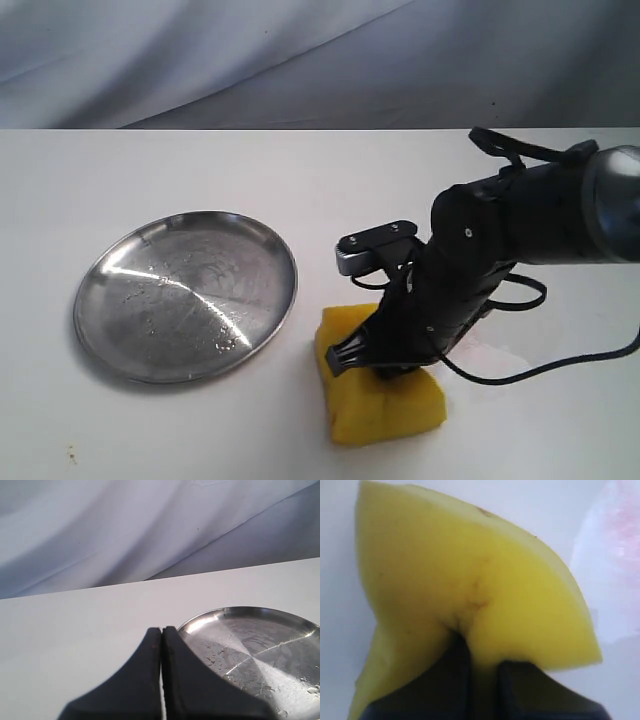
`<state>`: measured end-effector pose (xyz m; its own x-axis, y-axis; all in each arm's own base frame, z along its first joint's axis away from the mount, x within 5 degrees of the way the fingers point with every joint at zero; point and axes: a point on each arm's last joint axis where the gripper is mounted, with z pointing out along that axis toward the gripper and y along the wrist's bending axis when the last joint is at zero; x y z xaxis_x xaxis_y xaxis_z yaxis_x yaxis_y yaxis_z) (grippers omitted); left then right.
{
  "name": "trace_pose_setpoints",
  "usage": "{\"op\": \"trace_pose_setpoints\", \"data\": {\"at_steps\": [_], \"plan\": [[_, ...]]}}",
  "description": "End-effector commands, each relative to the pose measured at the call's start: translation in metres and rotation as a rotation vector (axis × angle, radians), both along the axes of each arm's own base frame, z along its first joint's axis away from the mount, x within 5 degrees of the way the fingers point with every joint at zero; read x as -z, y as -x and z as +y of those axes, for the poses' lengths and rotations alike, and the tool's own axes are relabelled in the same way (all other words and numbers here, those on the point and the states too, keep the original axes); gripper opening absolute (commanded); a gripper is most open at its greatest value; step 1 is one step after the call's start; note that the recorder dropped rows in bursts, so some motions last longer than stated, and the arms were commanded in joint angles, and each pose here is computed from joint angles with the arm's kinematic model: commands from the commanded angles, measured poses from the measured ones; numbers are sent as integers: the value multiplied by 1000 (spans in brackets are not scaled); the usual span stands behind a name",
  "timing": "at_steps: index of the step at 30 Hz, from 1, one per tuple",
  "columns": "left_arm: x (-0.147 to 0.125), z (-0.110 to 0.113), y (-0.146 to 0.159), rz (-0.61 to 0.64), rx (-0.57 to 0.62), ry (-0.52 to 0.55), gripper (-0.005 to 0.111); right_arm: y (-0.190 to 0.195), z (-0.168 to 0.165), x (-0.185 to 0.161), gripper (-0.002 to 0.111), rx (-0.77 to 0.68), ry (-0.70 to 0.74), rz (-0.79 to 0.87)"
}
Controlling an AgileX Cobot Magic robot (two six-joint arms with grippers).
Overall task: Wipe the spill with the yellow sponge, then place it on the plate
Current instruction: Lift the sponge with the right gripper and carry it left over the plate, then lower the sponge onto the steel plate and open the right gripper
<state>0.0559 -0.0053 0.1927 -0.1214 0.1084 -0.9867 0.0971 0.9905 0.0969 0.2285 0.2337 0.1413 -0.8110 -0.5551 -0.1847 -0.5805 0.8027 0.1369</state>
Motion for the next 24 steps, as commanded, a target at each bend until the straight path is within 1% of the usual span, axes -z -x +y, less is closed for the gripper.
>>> {"op": "trace_pose_setpoints", "data": {"at_steps": [1, 3, 5, 8, 11, 14, 16, 21, 24], "plan": [[-2, 0, 0, -13, -2, 8, 0, 13, 16, -31, 0, 19, -190, -53], [-2, 0, 0, -13, -2, 8, 0, 12, 19, -53, 0, 39, -287, -119], [-2, 0, 0, -13, -2, 8, 0, 9, 23, -76, 0, 39, -355, -177], [-2, 0, 0, -13, -2, 8, 0, -1, 35, -105, 0, 30, -424, -232], [-2, 0, 0, -13, -2, 8, 0, -17, 51, -127, 0, 29, -488, -279], [-2, 0, 0, -13, -2, 8, 0, -33, 70, -132, 0, 30, -516, -294], [-2, 0, 0, -13, -2, 8, 0, -43, 83, -129, 0, 40, -531, -268], [-2, 0, 0, -13, -2, 8, 0, -61, 117, -106, 0, 16, -509, -176], [-2, 0, 0, -13, -2, 8, 0, -69, 135, -82, 0, -6, -476, -130]]}}
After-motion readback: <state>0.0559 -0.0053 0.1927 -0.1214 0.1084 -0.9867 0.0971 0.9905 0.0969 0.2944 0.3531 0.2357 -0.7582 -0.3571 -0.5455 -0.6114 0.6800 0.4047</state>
